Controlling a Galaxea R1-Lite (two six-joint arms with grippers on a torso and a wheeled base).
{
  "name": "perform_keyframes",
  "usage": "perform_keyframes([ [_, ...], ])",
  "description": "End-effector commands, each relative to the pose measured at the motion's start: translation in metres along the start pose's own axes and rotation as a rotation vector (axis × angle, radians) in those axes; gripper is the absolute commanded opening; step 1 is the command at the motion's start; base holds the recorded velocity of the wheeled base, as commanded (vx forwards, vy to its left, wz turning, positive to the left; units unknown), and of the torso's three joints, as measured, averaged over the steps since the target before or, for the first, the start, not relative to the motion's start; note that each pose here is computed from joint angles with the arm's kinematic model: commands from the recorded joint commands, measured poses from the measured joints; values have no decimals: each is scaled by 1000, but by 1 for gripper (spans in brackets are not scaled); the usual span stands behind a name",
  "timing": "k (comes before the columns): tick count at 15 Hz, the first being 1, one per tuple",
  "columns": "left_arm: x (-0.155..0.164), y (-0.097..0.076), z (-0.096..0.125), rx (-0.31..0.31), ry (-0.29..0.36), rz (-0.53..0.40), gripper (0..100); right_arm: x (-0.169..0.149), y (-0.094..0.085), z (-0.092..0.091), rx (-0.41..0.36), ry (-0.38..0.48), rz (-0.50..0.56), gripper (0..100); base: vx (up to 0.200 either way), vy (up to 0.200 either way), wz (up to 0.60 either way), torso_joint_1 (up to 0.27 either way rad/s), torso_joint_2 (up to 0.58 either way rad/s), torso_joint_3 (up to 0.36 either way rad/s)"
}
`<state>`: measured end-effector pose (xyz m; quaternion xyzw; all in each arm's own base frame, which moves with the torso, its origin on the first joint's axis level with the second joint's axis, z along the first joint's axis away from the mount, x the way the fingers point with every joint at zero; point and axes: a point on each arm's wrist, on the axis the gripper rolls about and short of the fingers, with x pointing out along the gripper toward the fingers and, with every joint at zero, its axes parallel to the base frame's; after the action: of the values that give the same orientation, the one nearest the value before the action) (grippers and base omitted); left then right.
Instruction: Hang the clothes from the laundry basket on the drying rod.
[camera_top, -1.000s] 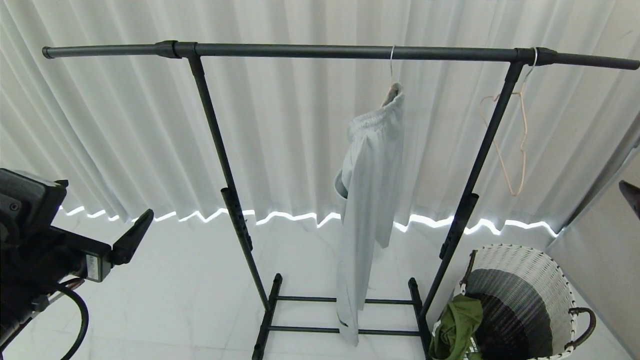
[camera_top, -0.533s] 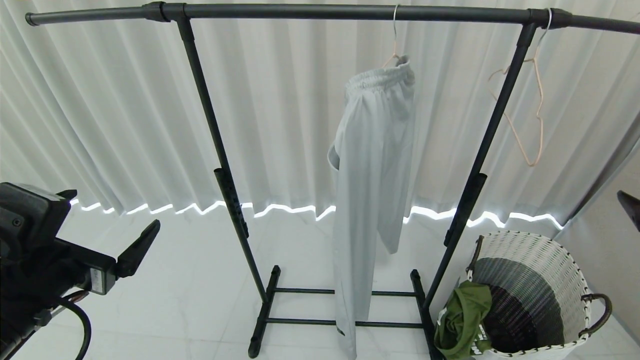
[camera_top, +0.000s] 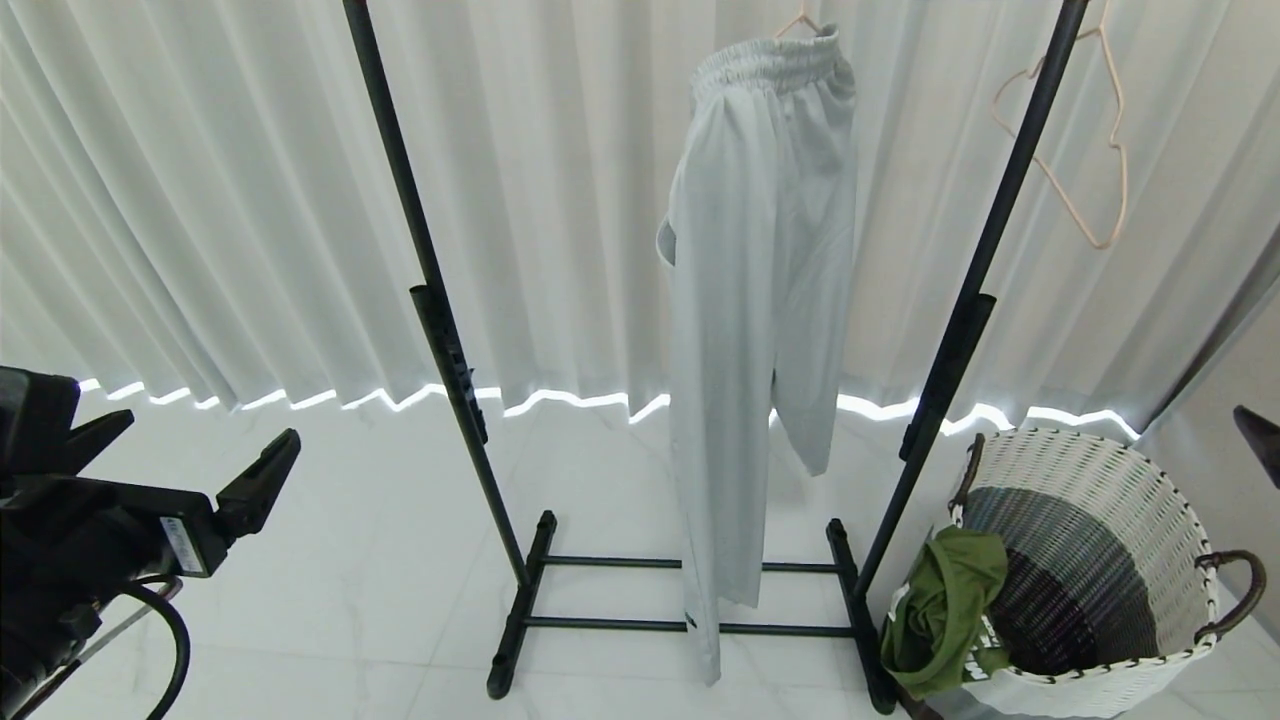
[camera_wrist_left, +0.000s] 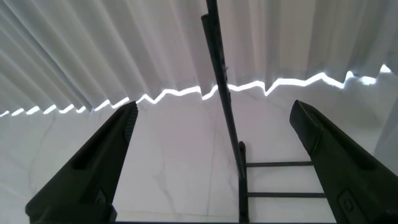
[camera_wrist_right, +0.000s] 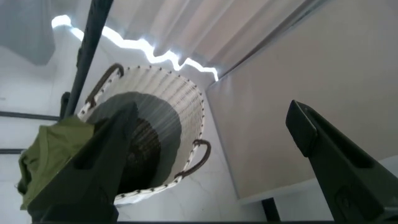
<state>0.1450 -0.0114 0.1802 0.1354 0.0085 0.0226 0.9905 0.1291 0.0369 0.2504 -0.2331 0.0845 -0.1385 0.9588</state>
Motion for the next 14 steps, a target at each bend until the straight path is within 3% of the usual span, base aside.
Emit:
perform_keyframes([
  [1, 2, 0, -3, 2, 15, -2, 100, 1, 3, -7, -21, 20, 8, 100, 0, 0, 0, -129, 456, 315],
  [6, 1, -2, -5, 3, 20, -13, 100, 3, 17, -37, -157, 105, 48, 100, 0, 0, 0, -77, 297, 210],
  [10, -1, -10, -3, 3, 5, -71, 100, 16, 37, -58, -234, 177, 187, 100, 200, 0, 0, -10, 34, 30],
  [14, -1, -13, -5, 12, 13, -89, 100, 35, 56, -69, -236, 267, 267, 100, 200, 0, 0, 6, 12, 5],
])
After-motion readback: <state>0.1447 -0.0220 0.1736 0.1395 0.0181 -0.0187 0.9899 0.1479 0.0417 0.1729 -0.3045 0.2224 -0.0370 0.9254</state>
